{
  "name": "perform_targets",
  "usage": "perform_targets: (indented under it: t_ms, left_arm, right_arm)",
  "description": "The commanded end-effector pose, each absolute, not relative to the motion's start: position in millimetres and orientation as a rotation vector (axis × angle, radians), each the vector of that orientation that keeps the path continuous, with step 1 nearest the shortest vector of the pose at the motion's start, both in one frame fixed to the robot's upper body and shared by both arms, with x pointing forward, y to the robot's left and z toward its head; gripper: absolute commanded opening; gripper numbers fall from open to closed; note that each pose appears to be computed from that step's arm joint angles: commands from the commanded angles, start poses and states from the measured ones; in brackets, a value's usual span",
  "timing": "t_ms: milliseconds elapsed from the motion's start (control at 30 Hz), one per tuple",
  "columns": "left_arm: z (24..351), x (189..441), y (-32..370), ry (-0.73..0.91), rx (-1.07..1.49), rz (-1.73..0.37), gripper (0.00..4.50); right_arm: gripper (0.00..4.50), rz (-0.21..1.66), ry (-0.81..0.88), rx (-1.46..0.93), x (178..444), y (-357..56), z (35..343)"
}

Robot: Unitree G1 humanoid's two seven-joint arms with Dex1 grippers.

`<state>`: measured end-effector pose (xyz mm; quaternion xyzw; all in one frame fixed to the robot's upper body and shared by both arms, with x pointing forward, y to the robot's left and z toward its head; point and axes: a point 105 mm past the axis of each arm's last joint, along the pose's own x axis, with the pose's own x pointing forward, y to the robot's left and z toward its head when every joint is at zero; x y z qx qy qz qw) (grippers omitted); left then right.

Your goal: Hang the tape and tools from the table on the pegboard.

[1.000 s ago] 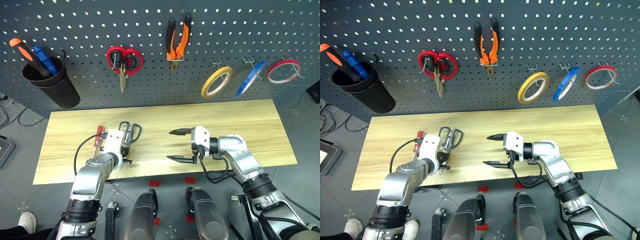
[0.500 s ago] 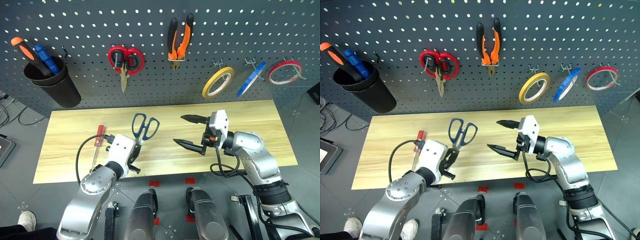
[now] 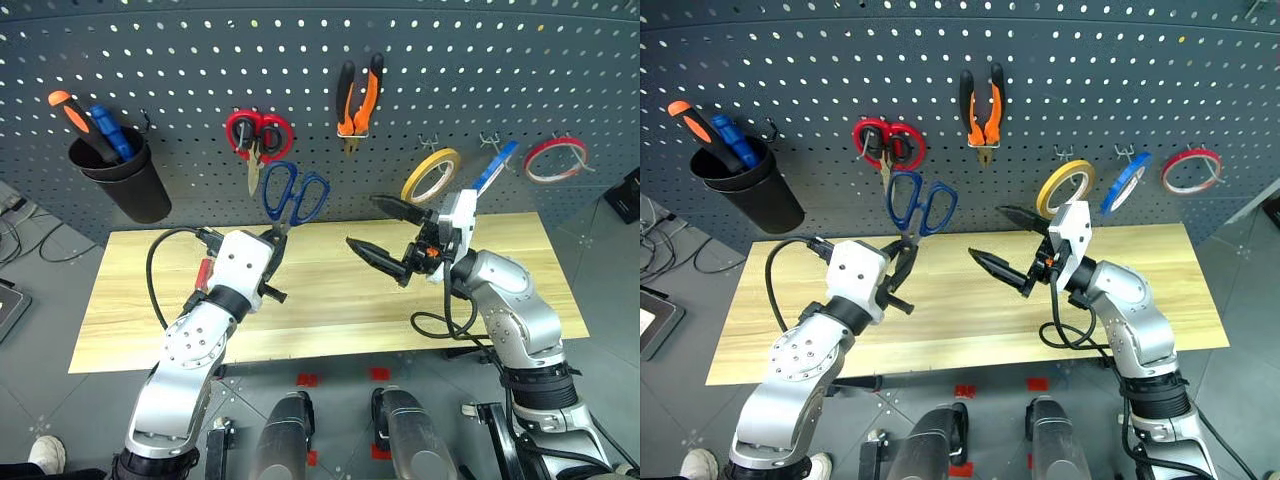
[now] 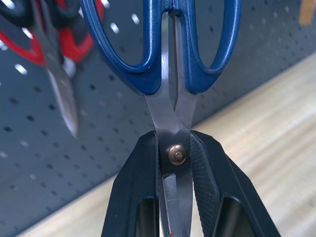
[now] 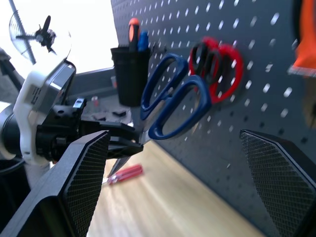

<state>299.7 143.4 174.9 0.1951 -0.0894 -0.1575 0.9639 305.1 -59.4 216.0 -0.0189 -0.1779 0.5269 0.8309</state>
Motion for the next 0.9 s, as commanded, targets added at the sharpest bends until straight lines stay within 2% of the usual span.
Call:
perform_targets:
  t_ms: [33, 400, 900]
  left_arm:
    - [197, 297, 148, -0.282, 0.416, -0.284, 0.61]
    - [212, 311, 162, -0.342, 0.398, -0.202, 0.61]
    - [203, 316, 170, -0.292, 0.334, -0.173, 0.61]
  right_arm:
    - [4.5, 1.103, -0.479, -0.034, 301, -62, 238]
    - [4.5, 1.113, -0.524, -0.039, 299, -56, 248]
    - [4.5, 1.097, -0.527, -0.056, 303, -56, 249]
